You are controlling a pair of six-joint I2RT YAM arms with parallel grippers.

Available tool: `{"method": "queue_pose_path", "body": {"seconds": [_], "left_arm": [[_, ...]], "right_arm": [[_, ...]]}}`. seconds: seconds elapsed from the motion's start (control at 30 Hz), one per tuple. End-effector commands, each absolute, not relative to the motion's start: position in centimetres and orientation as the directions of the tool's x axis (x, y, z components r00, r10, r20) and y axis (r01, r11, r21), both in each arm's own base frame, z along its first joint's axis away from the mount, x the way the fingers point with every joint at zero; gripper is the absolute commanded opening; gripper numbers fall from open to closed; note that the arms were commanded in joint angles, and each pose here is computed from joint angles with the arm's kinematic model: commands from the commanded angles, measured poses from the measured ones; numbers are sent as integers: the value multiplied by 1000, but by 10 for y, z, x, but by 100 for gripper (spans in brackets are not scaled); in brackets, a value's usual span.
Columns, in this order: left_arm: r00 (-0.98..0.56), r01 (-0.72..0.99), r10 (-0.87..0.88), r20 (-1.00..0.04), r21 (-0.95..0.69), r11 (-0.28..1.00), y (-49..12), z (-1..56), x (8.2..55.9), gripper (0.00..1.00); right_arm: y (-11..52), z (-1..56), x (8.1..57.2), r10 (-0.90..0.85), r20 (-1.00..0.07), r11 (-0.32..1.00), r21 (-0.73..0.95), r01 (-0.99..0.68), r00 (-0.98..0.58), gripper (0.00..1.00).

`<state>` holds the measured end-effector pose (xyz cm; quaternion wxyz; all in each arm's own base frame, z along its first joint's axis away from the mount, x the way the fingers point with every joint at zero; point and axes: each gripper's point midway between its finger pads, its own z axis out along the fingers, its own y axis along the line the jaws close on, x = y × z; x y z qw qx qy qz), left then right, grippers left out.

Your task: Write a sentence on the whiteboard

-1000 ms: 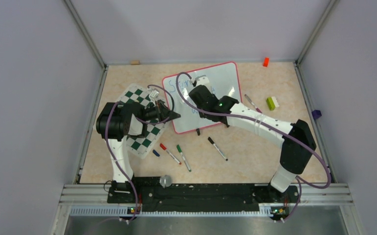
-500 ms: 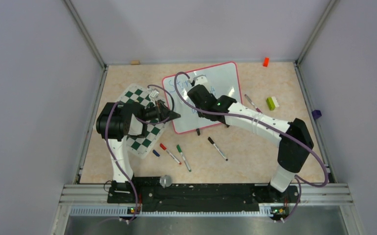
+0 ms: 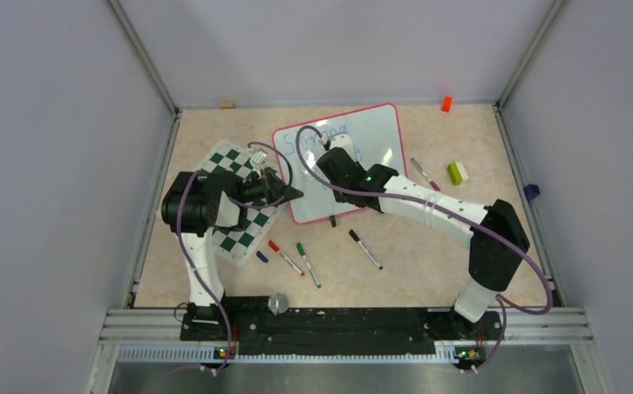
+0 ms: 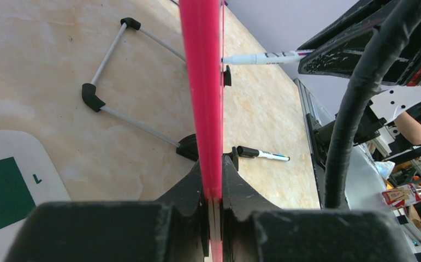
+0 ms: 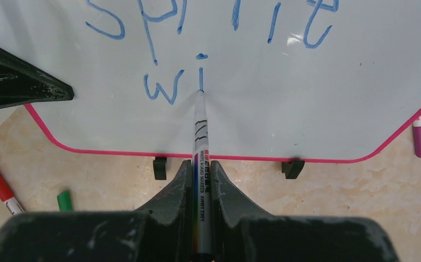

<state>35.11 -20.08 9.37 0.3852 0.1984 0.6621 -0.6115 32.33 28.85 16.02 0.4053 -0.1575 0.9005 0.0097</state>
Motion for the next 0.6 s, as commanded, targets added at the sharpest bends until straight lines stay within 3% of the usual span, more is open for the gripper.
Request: {"method": "queue_pose_path", "body": {"seconds": [0.0, 0.57], "left_arm": [[-471, 801, -270, -839, -536, 267, -186, 106, 373, 0], [-471, 801, -270, -839, -536, 267, -186, 106, 373, 0]], "right_arm": [[285, 164, 320, -231, -742, 959, -65, -276, -629, 0], [282, 218, 330, -148, -824, 959, 15, -282, -547, 0]]}}
